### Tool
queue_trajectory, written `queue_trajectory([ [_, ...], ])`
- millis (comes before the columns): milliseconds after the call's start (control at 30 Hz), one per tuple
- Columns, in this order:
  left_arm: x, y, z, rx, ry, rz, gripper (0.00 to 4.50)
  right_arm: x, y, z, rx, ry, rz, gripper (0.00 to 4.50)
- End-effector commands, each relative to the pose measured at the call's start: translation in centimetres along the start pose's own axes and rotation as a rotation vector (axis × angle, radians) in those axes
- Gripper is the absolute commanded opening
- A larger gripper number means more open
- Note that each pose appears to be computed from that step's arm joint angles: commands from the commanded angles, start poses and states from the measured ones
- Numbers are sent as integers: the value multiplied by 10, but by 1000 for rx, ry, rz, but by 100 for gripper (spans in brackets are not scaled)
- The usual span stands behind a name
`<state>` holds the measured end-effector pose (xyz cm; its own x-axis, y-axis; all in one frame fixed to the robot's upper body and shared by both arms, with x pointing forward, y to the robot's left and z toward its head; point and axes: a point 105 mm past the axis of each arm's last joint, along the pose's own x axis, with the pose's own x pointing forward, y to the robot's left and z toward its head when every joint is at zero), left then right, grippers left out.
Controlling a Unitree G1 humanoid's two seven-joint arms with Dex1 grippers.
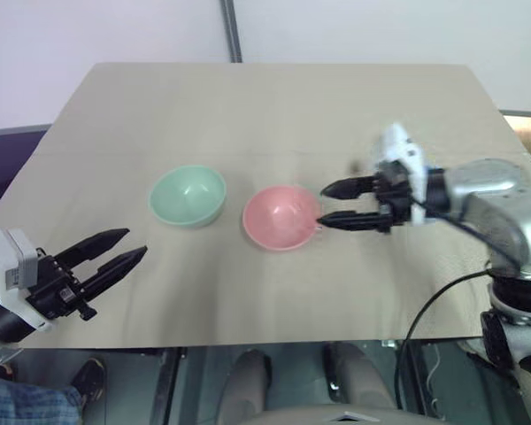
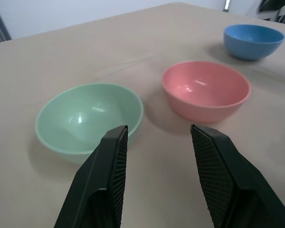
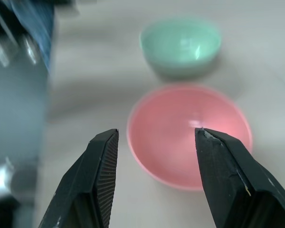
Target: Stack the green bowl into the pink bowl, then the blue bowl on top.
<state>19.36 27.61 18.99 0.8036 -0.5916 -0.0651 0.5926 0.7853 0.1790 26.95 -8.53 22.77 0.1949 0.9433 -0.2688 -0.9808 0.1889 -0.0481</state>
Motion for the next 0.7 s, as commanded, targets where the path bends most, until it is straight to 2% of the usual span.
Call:
queue_trajectory([
  [33,-5,10,6,49,2,36,224,-36,-2,-4,-15,-54,-6,282],
  [200,-5,15,7,62,2,42,224,-75,-15,-12,-18,-83,-73,282],
  [333,-5,26,2,78,45,81,224,-94,-24,-12,-57,-75,-108,282],
  [567,0,57,-10,152,188,185,224,-89,-28,-11,-88,-90,-122,282],
  [700,5,77,5,304,205,174,224,-84,-26,-7,-93,-115,-118,282],
])
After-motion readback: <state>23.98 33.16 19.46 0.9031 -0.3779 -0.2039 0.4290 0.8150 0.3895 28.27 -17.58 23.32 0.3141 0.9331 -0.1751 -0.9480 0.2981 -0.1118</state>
